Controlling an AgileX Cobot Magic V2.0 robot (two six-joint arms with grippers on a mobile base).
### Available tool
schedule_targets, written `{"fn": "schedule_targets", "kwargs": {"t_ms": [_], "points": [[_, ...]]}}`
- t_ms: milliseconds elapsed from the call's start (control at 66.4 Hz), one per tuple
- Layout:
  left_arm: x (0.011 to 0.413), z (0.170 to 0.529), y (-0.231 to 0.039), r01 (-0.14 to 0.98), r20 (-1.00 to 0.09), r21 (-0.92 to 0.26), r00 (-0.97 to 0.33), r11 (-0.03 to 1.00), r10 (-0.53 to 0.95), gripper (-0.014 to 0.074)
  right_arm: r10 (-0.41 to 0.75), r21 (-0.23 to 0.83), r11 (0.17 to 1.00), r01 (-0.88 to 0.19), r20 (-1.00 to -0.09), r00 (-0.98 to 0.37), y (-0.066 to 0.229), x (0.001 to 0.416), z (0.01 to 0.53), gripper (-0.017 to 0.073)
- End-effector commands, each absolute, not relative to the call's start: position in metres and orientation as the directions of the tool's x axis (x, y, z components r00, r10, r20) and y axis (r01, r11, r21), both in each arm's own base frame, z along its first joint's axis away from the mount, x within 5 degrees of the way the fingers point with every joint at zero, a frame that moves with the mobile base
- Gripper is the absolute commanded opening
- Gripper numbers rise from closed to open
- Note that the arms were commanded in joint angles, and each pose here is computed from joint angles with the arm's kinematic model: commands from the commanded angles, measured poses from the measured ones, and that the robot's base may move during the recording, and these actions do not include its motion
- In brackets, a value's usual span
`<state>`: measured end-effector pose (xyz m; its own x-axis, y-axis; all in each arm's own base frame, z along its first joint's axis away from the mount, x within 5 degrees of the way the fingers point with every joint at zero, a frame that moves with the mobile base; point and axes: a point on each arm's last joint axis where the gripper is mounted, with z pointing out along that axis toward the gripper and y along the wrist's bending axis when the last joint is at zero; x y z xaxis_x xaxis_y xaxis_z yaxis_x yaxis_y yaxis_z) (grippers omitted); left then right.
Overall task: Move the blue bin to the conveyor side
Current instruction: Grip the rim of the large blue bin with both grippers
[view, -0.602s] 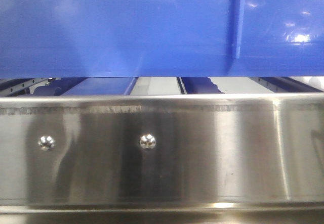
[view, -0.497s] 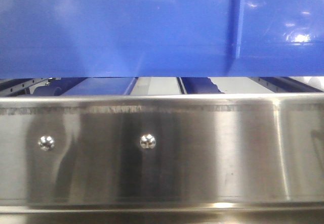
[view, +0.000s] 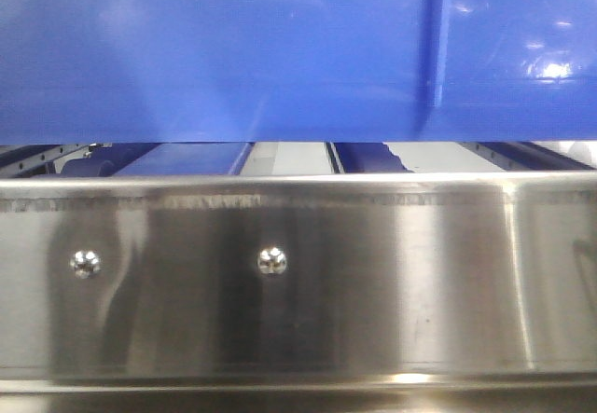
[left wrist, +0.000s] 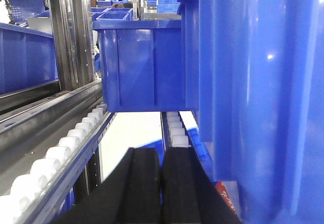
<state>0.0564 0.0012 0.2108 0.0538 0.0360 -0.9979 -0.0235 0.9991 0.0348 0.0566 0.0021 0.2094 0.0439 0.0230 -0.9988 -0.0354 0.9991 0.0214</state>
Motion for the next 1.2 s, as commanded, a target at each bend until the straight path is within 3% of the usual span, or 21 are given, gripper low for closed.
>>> {"fn": "schedule_targets", "kwargs": {"t_ms": [0,316,512,783,903,1099,1129,1189], "points": [[0.056,0.212,0.001,-0.026,-0.997,0.022,0.071,0.999,0.023,-0.0006,0.028,0.026,0.999,-0.035,-0.996,0.079,0.002,0.056,0.213,-0.0089],[0.056,0.218,0.001,-0.028,-0.991,0.021,0.134,0.999,0.025,-0.0006,0.032,0.027,0.999,-0.029,-0.981,0.192,0.001,0.055,0.223,-0.0089],[0.055,0.222,0.001,-0.028,-0.983,0.012,0.184,1.0,0.017,-0.0006,0.032,0.026,0.999,-0.03,-0.982,0.187,0.001,0.055,0.224,-0.0089],[0.031,0.311,0.002,-0.051,-0.988,0.081,0.127,0.995,0.087,0.001,0.036,0.022,0.999,-0.05,-0.956,0.29,0.002,0.028,0.303,-0.007],[0.024,0.356,0.003,-0.054,-0.99,0.078,0.116,0.995,0.084,0.0133,0.042,0.021,0.998,-0.064,-0.938,0.344,0.002,0.021,0.335,0.0097],[0.037,0.407,0.003,-0.043,-0.994,0.077,0.075,0.996,0.08,0.0396,0.052,0.022,0.996,-0.089,-0.936,0.349,0.003,0.034,0.383,0.0533],[0.039,0.413,0.002,-0.033,-0.993,0.077,0.082,0.996,0.08,0.0435,0.051,0.022,0.996,-0.089,-0.937,0.345,0.003,0.037,0.388,0.0573],[0.046,0.421,0.002,-0.017,-0.994,0.078,0.078,0.997,0.079,0.0496,0.05,0.022,0.996,-0.089,-0.945,0.325,0.004,0.045,0.398,0.0563]]}}
